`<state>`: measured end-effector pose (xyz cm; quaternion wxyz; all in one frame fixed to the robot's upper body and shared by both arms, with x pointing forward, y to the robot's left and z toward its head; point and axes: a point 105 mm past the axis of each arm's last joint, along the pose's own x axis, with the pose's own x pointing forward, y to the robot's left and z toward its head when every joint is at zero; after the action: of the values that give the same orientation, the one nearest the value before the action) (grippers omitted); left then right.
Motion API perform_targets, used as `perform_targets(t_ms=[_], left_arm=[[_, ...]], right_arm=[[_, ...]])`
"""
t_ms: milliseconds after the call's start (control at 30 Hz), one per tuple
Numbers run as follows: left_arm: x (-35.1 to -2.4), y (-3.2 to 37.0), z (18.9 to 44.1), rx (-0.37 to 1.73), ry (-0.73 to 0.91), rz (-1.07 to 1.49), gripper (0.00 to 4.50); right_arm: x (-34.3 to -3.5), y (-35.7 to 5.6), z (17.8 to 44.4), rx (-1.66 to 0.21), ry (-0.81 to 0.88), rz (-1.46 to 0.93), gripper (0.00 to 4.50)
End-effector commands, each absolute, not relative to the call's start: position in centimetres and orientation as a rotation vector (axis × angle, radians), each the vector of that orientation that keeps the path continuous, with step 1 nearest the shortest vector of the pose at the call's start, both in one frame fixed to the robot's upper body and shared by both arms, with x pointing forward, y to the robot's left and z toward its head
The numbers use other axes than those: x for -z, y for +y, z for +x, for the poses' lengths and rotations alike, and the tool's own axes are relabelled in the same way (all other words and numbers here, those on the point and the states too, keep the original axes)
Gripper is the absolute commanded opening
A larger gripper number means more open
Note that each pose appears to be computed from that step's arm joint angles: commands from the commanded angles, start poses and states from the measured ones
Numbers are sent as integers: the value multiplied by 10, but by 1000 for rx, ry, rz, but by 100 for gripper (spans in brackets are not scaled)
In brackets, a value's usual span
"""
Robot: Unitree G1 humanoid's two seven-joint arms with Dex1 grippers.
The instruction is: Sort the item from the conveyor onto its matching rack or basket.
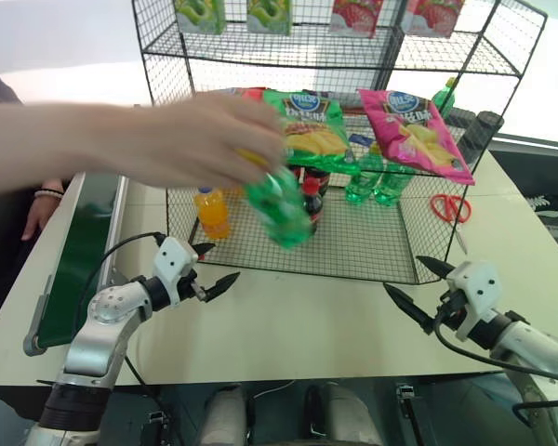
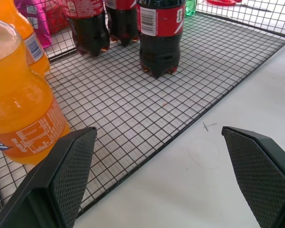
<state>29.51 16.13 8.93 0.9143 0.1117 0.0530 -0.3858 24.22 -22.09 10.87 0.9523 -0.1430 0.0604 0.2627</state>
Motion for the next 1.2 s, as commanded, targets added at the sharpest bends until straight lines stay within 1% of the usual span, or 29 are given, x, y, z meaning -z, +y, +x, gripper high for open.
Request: perform_targets(t_ms=[33,233,433,567,700,800,933,1033,1200], left_arm=[[-100,162,294,790,71,235,450],[-106,165,289,767,47,196,450],[-125,188,289,619,-7,68,450],[-137,215,291,474,-47,-12,450],[-151,267,295,210,-120,-86,450],[-151,298,291,71,-128,-66,450],[-144,323,287,-47,-102,23,450],[-137,333,285,-95,-92,31,450],[-131,335,285,-113,-89,29,450]], right_arm=[[-118,-216,244,-548,86,-314,444],[-118,-217,244,-554,92,-316,444],[-116,-215,244,-573,98,-312,444],[-117,-209,246,-598,93,-307,444],[-124,-198,252,-638,72,-294,444],[-129,-185,255,-678,53,-280,444],[-132,-164,256,-739,27,-256,444],[-132,-149,257,-770,7,-232,444],[-133,-118,251,-834,-43,-183,444]])
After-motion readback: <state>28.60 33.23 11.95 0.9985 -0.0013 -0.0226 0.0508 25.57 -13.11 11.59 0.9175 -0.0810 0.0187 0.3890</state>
